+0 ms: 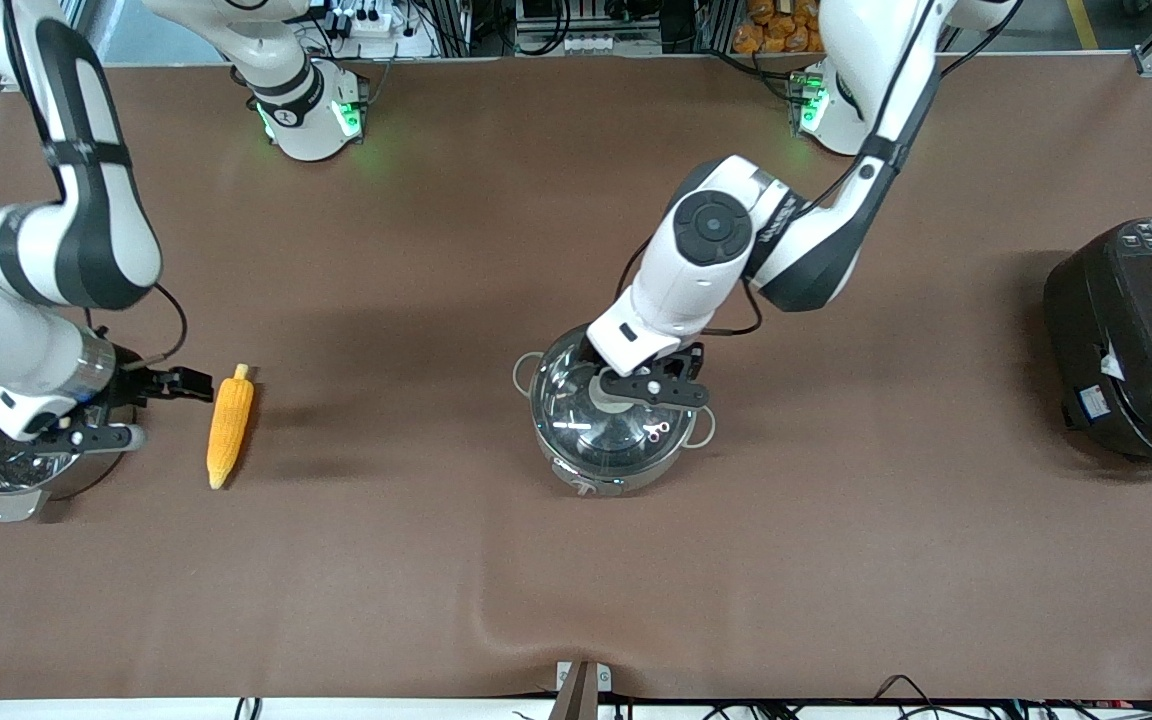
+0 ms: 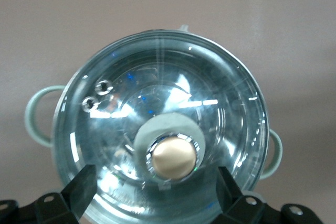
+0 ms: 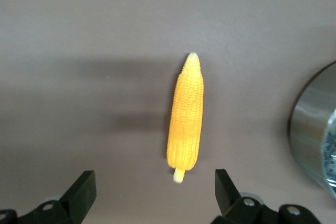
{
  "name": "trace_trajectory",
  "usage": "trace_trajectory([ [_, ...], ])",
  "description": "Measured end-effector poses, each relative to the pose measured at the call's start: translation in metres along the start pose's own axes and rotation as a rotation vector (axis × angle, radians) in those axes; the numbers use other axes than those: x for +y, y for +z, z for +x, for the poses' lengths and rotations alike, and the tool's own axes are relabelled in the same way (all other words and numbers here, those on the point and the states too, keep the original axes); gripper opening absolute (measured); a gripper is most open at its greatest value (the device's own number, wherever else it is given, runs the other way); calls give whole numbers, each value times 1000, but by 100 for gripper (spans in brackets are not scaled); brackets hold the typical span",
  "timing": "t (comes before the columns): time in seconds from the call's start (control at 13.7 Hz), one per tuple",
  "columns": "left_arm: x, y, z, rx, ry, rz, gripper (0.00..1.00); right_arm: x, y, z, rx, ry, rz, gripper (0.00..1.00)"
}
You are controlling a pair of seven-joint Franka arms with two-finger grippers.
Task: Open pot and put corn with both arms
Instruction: 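Grasp the lid knob with the left gripper while the right gripper grasps the corn, then lift the lid aside with the left gripper while the right gripper carries corn over pot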
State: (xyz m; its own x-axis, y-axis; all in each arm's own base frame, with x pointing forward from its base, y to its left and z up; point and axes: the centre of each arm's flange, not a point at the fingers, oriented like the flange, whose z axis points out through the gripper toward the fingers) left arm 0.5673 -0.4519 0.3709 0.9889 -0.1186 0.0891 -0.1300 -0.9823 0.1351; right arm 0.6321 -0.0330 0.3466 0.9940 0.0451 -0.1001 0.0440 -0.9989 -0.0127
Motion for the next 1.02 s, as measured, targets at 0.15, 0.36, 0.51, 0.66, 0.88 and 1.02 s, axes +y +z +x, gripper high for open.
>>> trace_trajectory([
  [0.15,9,13,-3,6,1,29,100,16,38,7,-19,18,-1,100],
  [0.36,15,22,-6,0,-17,37,93,21,103,15,-49,18,-2,100],
  [0.51,16,24,-7,-2,-42,39,71,21,140,17,-71,18,0,100],
  [0.66,16,25,-7,-1,-50,45,50,21,159,17,-81,35,17,100],
  [0.88,16,23,-7,0,-57,45,50,22,160,18,-80,43,25,87],
  [1.02,15,7,-3,10,-72,44,50,22,155,21,-69,44,25,63],
])
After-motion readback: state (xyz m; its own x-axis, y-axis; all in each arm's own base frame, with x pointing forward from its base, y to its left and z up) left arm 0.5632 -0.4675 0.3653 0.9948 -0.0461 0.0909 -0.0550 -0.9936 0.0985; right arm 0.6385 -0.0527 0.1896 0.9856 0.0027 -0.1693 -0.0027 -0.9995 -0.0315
